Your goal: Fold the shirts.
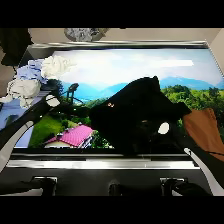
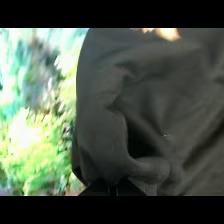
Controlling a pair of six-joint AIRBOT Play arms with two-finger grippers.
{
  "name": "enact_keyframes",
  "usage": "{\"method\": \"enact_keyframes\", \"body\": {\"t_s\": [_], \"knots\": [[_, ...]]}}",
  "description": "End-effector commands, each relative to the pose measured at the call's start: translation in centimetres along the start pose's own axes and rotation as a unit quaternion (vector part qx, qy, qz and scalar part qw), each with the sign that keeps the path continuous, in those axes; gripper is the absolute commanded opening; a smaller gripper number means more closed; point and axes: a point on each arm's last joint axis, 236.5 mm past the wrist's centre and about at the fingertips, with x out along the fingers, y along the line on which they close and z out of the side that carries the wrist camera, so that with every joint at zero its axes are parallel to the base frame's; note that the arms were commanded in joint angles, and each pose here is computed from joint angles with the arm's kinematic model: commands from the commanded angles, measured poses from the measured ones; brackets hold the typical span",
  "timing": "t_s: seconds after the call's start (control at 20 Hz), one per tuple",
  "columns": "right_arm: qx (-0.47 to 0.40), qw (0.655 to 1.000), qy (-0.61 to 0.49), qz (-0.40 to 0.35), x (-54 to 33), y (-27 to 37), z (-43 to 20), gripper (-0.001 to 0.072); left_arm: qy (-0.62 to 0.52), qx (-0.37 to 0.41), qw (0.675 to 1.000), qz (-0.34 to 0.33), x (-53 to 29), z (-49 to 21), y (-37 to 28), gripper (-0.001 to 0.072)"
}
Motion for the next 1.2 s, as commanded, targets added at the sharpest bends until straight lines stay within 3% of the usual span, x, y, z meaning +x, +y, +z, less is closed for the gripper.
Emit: {"method": "enact_keyframes", "body": {"t_s": [0.0,0.1,0.2,0.25,0.35,0.45,0.55,0.65,0.85,0.95,1.05,1.15], "knots": [[-0.104,0.988,-0.044,-0.101,-6.8,-1.2,3.6,0.0032,-0.102,0.057,0.993,0.018,-5.5,4.3,-1.4,0.0027],[-0.161,0.951,-0.119,-0.236,-16.7,-2.6,7.5,0.0033,-0.185,0.074,0.98,0.027,-11.5,7.3,-2.8,0.0027],[-0.192,0.872,-0.244,-0.377,-30.9,-1.6,10.6,0.0033,-0.297,0.1,0.949,0.034,-20.8,10.7,-5.7,0.0027],[-0.201,0.815,-0.322,-0.437,-39.2,0.4,10.9,0.0033,-0.364,0.108,0.924,0.037,-26.5,12.2,-7.6,0.0027],[-0.202,0.685,-0.477,-0.512,-54.4,6.4,7.9,0.0034,-0.524,0.125,0.842,0.04,-40.4,13.4,-12.4,0.0027],[-0.192,0.581,-0.597,-0.519,-64.2,12.4,2.3,0.0034,-0.662,0.141,0.735,0.033,-53.8,10.7,-17.6,0.0027],[-0.182,0.543,-0.64,-0.513,-67.9,14.9,-1.6,0.0034,-0.712,0.168,0.682,0.02,-59.7,6.9,-21.6,0.0028],[-0.172,0.554,-0.634,-0.512,-67.7,14.6,-2.5,0.0034,-0.711,0.187,0.678,0.008,-60.6,4.7,-23.6,0.0028],[-0.151,0.634,-0.575,-0.494,-63.5,11.7,0.3,0.0034,-0.706,0.195,0.68,0.029,-60.3,4.6,-23.1,0.0028],[-0.131,0.689,-0.523,-0.484,-60.1,9.2,2.9,0.0034,-0.665,0.193,0.719,0.054,-57.0,6.9,-21.1,0.0028],[-0.109,0.764,-0.418,-0.479,-54.3,5.2,6.1,0.0035,-0.593,0.183,0.779,0.085,-51.2,9.8,-17.3,0.0028],[-0.118,0.817,-0.298,-0.479,-47.5,0.8,10.7,0.0035,-0.514,0.155,0.835,0.123,-44.2,12.8,-11.6,0.0028]]}}
